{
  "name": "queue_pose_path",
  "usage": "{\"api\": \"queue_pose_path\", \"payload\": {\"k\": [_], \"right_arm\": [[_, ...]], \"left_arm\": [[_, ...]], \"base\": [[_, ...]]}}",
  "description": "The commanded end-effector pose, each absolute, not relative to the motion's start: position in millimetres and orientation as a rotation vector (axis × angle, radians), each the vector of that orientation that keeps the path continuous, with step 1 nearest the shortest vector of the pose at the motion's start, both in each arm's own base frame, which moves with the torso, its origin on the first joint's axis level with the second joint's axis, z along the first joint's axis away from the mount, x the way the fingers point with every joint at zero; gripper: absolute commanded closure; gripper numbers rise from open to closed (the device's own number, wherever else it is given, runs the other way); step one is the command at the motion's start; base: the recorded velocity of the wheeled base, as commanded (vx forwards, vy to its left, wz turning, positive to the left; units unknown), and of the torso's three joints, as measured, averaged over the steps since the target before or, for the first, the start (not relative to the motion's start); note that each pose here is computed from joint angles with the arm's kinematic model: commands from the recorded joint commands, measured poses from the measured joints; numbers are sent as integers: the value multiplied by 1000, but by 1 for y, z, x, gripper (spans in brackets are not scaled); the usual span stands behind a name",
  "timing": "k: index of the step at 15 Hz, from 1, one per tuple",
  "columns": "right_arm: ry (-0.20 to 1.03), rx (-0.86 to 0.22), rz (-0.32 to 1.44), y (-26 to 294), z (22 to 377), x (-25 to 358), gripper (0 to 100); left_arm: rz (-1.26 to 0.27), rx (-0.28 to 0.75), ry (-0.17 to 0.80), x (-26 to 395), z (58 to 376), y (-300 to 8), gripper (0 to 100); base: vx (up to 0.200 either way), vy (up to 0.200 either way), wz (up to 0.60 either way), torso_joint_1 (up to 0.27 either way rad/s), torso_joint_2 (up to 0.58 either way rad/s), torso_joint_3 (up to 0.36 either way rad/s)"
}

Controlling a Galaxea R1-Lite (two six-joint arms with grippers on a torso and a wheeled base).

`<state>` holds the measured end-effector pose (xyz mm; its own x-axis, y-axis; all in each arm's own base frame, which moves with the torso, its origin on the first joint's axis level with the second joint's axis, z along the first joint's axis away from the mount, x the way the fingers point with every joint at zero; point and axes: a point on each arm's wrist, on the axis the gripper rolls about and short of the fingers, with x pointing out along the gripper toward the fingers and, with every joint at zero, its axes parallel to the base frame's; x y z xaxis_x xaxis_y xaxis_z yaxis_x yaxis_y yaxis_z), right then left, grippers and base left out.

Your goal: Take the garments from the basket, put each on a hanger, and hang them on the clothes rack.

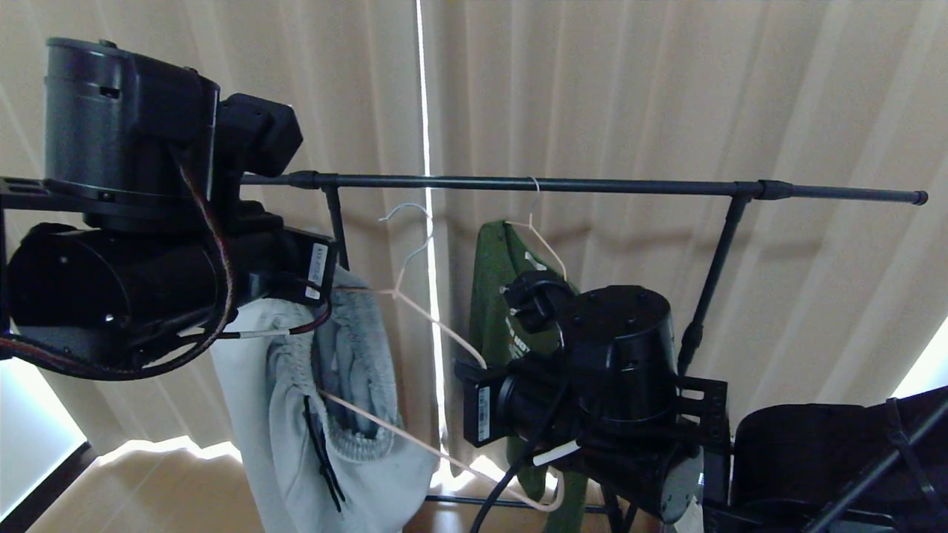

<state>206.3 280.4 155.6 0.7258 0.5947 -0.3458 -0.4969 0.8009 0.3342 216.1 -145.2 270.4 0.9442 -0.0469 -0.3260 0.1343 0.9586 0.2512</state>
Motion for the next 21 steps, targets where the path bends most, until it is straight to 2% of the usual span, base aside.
{"api": "queue_pose_path", "payload": {"k": [1,3,8,9,11,14,21], "right_arm": [[431,248,613,275,167,204,100],[418,258,615,273,172,202,100],[375,272,607,261,176,203,100],[310,249,601,253,176,210,100],[242,229,610,247,176,210,100],[212,240,614,242,182,207,100],[208,244,617,238,183,203,100]], "left_arm": [[-196,245,292,207,274,-160,100],[-304,208,259,204,279,-166,100],[-364,204,249,194,281,-159,100],[-475,193,246,181,282,-151,100],[-604,227,238,169,278,-143,100],[-626,276,282,168,261,-142,100],[-627,280,291,167,259,-142,100]], "base": [[0,0,0,0,0,0],[0,0,0,0,0,0],[0,0,0,0,0,0],[0,0,0,0,0,0],[0,0,0,0,0,0],[0,0,0,0,0,0],[0,0,0,0,0,0]]}}
